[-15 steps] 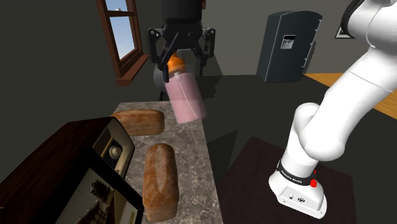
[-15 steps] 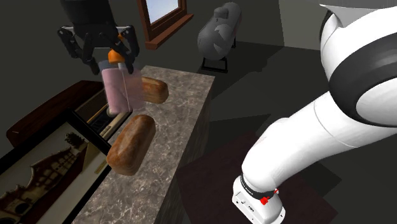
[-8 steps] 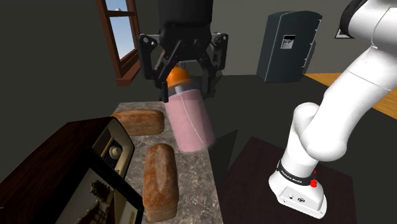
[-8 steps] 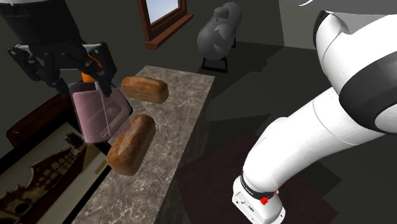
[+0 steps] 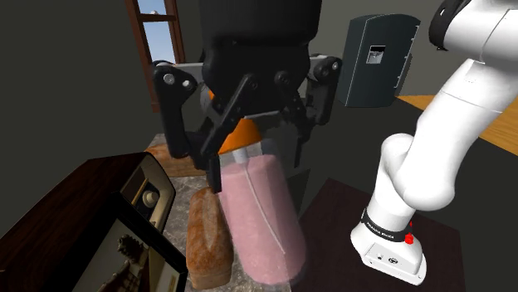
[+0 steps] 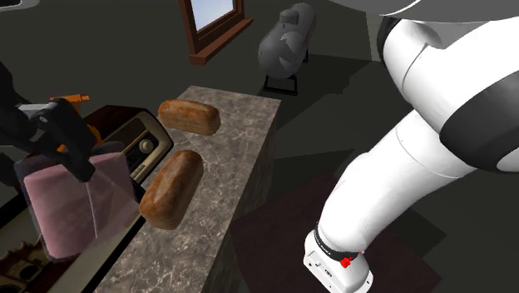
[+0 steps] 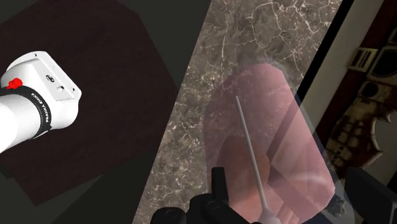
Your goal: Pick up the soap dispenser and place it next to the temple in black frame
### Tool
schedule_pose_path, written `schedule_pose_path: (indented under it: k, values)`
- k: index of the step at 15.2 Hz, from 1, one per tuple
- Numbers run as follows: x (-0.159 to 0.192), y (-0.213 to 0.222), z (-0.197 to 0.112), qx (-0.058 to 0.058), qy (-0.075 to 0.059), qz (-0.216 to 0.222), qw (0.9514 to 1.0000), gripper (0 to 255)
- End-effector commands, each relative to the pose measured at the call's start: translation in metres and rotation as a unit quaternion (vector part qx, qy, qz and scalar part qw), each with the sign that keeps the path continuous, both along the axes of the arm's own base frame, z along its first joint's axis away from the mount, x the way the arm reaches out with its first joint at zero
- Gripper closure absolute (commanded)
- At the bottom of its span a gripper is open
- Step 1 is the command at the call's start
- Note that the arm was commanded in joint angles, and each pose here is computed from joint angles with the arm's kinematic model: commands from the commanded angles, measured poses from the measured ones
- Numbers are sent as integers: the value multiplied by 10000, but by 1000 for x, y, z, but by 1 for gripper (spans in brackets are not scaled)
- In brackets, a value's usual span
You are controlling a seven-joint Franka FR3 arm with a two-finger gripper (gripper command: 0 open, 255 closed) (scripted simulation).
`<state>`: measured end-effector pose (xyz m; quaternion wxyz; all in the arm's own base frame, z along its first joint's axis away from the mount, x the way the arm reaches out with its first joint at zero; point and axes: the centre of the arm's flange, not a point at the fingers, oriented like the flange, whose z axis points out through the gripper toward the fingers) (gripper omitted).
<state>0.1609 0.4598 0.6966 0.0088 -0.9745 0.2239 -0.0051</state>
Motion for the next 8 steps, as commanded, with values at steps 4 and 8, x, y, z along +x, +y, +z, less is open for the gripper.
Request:
schedule_pose_path:
  k: [4,8]
  values:
    - [-46,44,0,5,0,-11,10000,255]
    - [-85,80,0,5,0,-11,10000,255]
